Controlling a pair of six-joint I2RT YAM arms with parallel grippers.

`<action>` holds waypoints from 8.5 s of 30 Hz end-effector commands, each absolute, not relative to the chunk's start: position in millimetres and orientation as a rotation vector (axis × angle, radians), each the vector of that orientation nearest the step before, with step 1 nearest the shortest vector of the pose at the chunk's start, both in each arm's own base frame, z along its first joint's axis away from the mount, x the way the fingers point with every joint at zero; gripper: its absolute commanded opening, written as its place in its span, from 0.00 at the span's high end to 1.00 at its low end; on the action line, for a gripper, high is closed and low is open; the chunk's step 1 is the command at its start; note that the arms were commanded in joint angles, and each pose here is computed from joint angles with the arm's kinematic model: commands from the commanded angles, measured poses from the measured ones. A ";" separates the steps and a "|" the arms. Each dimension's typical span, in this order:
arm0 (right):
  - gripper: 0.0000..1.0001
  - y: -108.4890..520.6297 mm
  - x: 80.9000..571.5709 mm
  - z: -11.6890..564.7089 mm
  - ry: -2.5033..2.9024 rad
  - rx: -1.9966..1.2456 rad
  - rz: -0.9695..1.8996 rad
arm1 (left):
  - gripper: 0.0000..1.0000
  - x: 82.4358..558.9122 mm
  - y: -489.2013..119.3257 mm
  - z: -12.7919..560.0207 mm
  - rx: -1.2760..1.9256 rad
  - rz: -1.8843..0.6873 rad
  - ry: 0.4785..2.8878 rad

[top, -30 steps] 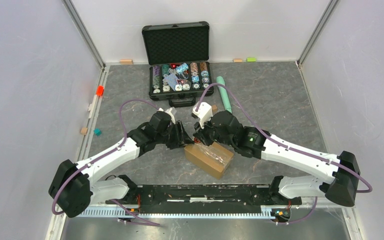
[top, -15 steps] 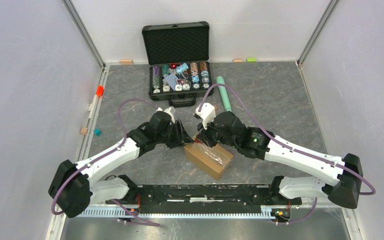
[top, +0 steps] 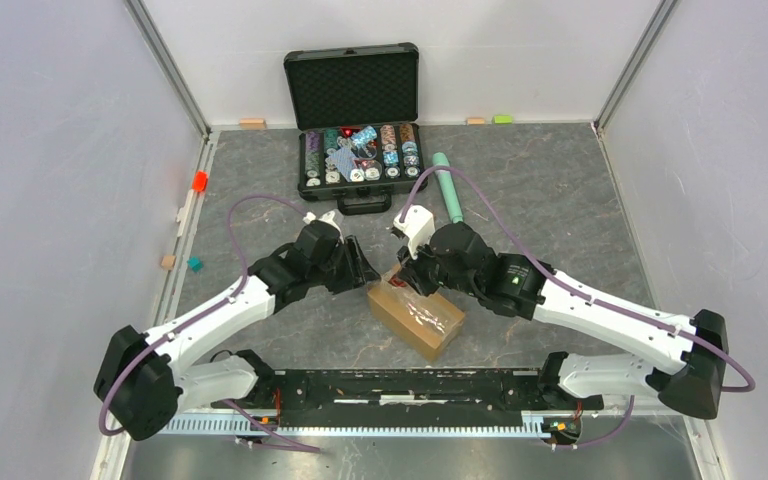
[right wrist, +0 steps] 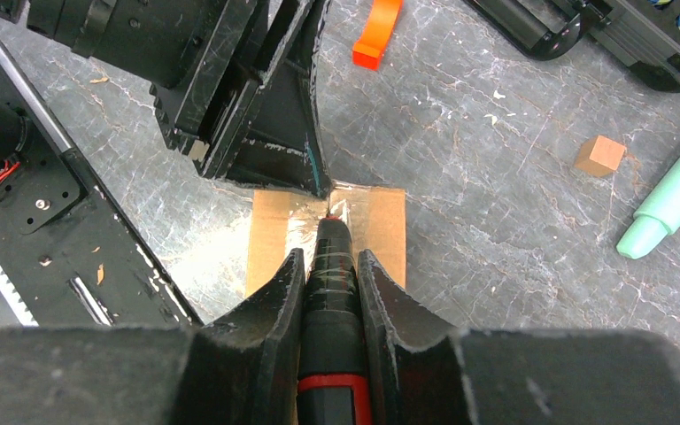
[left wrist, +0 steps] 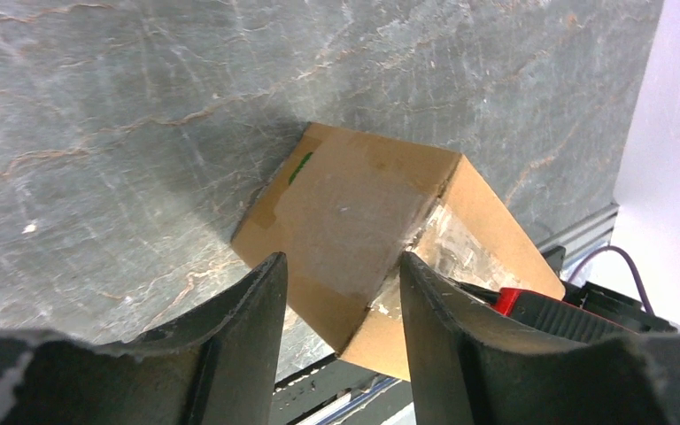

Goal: Unpack the express box

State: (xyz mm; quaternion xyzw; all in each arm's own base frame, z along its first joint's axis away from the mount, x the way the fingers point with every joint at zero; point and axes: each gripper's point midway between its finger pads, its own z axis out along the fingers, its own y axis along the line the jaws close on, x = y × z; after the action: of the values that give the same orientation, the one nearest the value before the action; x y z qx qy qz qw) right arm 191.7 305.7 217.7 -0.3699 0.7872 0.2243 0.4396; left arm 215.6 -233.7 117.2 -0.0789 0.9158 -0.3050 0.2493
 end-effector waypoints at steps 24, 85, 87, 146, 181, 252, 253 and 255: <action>1.00 287.1 176.3 210.0 1.957 -0.850 0.615 | 0.39 234.6 -322.6 204.8 -0.575 -1.418 2.073; 1.00 279.2 174.7 174.7 2.052 -0.770 0.587 | 0.41 246.1 -246.4 79.2 -0.459 -0.699 2.351; 1.00 292.8 185.6 188.0 2.004 -0.695 0.626 | 0.40 262.9 -243.0 98.3 -0.423 -0.707 2.327; 1.00 326.9 208.1 213.5 1.821 -0.528 0.552 | 0.22 247.7 -283.7 150.6 -0.701 -1.430 2.141; 1.00 325.9 180.4 237.4 1.885 -0.734 0.536 | 0.22 221.0 -208.1 41.0 -0.793 -0.765 2.397; 1.00 341.5 181.5 209.8 1.938 -0.863 0.458 | 0.20 252.6 -225.7 72.7 -0.634 -0.982 2.356; 1.00 340.2 180.9 207.5 1.945 -0.871 0.452 | 0.20 252.5 -225.4 72.1 -0.633 -0.982 2.357; 1.00 337.9 178.1 199.0 1.962 -0.898 0.437 | 0.20 252.2 -225.1 71.1 -0.634 -0.980 2.361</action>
State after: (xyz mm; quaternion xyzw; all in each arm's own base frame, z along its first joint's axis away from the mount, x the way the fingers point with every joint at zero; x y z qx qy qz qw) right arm 196.6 343.6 211.1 -0.3246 0.7851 0.1809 0.4954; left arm 274.8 -256.7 156.9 -0.2068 0.7961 -0.4801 0.3048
